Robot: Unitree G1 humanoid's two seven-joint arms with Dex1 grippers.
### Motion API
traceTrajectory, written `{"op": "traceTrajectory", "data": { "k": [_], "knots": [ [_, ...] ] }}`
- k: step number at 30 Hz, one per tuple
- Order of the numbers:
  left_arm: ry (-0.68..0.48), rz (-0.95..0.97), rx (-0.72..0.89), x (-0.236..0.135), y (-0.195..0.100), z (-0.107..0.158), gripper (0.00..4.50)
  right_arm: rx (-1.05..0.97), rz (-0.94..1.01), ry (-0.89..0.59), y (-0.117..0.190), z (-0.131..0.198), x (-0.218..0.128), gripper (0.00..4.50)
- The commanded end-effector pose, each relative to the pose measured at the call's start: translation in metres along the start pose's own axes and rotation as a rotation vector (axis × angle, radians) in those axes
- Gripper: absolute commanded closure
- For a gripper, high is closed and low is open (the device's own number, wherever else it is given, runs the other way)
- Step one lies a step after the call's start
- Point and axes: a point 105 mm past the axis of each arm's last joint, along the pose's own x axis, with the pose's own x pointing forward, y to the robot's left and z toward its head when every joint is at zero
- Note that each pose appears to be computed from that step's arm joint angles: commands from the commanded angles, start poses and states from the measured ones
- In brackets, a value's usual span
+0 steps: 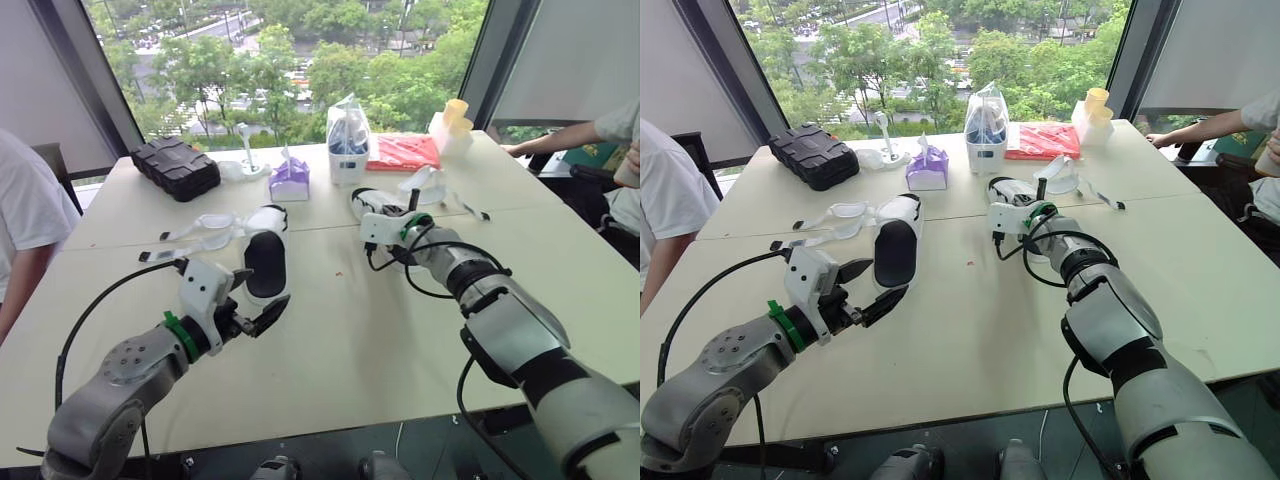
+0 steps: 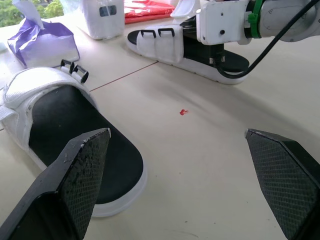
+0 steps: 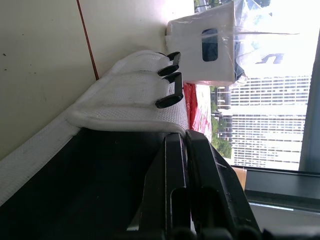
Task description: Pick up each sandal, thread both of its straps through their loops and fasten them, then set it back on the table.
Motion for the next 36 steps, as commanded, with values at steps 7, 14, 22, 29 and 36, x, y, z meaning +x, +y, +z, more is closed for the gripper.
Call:
{"op": "traceTrajectory", "data": {
  "k": [7,14,22,29,36],
  "knots": [
    [-0.049,0.011,0.039,-0.004,-0.002,0.013,0.00,0.021,-0.018,-0.227,-0.028,0.015,-0.011,4.43],
    [-0.042,-0.027,0.019,0.001,-0.006,0.009,0.00,-0.031,0.170,-0.552,-0.014,0.023,-0.070,4.43],
    [-0.035,-0.067,0.014,0.005,-0.009,0.007,0.00,-0.080,0.345,-0.680,0.014,0.038,-0.140,4.43],
    [-0.035,-0.089,0.012,0.009,-0.011,0.008,0.00,-0.131,0.195,-0.571,0.001,0.019,-0.119,4.19],
    [-0.038,-0.088,0.014,0.010,-0.012,0.009,0.00,-0.223,0.112,-0.517,-0.010,0.007,-0.093,1.08]
  ]
}}
